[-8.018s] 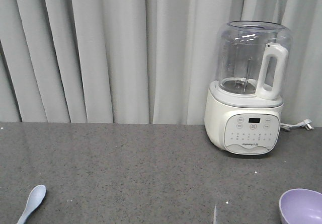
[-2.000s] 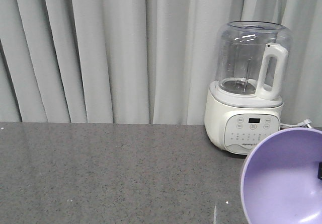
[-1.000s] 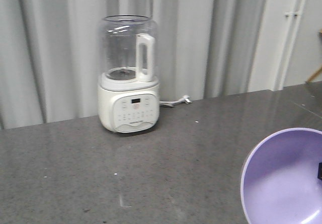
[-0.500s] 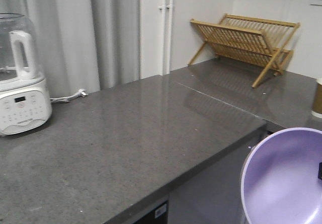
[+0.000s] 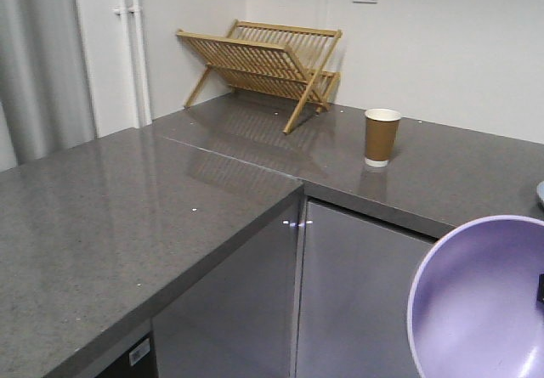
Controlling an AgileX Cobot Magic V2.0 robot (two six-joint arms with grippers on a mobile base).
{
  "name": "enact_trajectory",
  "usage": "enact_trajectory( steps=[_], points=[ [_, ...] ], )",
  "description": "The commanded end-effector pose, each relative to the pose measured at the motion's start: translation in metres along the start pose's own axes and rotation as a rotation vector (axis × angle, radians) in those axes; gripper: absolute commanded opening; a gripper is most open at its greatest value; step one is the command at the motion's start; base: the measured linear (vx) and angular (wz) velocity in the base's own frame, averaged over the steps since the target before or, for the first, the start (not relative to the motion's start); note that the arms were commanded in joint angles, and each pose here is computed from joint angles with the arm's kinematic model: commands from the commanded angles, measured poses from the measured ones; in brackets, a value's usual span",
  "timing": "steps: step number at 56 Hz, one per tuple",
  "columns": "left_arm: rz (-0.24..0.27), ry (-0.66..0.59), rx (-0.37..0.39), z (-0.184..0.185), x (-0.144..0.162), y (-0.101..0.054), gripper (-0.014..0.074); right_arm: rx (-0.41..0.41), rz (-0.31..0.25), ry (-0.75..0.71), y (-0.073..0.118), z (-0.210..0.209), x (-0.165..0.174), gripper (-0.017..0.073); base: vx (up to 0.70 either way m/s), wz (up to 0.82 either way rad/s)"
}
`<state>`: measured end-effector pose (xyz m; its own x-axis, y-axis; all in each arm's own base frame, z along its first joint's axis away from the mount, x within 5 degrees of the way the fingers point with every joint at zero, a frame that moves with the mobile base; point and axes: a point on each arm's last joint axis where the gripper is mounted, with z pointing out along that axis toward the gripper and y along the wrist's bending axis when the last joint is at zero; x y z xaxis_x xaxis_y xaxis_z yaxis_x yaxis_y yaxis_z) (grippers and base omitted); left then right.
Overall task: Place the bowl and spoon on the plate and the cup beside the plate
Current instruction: 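Drive holding spoon and bowl to the counter with the blue plate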
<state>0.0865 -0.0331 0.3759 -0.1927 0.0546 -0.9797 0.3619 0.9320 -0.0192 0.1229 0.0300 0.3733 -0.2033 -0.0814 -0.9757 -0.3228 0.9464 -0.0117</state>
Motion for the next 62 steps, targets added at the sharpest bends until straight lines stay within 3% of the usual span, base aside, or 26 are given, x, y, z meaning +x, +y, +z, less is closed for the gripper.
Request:
enact_trajectory(
  steps=[1,62],
  points=[
    [-0.020,-0.096,-0.013,-0.0025,-0.0139,0.0009,0.0000,0.036,0.009,-0.096,-0.0026,-0.0043,-0.0151,-0.0009,0.02,-0.42],
    [-0.020,-0.096,-0.013,-0.0025,-0.0139,0.0009,0.0000,0.032,0.009,-0.090,-0.0022,-0.0042,-0.0145,-0.0009,0.22,-0.36]
  ],
)
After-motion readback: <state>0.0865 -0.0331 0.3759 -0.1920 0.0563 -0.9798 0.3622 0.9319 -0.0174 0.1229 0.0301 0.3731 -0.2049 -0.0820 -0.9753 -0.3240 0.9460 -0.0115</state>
